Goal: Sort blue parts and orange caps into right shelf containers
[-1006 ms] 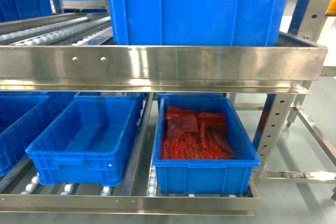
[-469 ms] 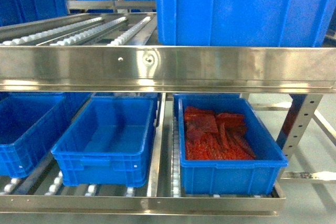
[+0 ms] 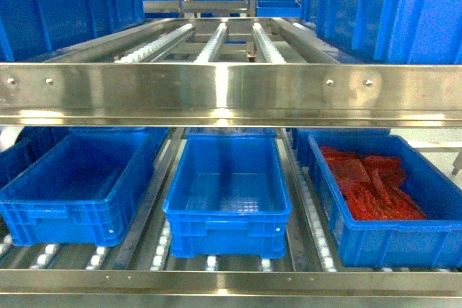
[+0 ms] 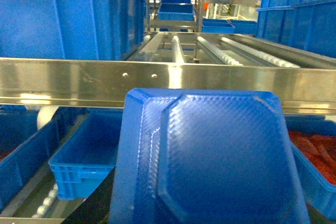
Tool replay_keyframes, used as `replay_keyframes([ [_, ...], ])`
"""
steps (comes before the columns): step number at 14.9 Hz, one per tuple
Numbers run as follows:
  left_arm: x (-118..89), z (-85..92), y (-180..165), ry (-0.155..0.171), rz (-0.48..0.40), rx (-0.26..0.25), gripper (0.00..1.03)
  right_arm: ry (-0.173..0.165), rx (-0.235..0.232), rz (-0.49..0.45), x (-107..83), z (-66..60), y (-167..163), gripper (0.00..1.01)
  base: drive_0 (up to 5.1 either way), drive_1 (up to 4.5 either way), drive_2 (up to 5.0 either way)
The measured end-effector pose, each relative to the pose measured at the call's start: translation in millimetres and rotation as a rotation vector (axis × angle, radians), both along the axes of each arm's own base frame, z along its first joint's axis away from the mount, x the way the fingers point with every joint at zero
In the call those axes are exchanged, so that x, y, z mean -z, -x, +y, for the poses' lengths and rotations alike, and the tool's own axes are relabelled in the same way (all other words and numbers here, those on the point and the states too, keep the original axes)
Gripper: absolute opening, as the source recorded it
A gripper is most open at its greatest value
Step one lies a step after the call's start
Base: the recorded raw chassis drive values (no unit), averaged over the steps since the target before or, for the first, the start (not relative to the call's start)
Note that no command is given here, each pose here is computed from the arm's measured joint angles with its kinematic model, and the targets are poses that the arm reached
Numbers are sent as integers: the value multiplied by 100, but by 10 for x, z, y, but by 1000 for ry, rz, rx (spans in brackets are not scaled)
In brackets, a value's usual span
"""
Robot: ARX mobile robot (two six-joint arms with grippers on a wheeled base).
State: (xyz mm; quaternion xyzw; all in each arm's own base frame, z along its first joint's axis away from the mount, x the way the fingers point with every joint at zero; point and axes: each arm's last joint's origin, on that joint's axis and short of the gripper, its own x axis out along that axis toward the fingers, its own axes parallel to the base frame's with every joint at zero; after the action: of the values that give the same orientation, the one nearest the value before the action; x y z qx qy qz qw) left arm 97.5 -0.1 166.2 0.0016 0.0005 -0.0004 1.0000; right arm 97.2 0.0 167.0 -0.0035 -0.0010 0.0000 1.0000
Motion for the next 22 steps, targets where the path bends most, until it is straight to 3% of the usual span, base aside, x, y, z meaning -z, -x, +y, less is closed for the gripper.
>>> replay_keyframes([
  [22, 2, 0, 0, 0, 2, 0, 43, 0, -2, 0, 0, 1, 0, 44, -500, 241, 241],
])
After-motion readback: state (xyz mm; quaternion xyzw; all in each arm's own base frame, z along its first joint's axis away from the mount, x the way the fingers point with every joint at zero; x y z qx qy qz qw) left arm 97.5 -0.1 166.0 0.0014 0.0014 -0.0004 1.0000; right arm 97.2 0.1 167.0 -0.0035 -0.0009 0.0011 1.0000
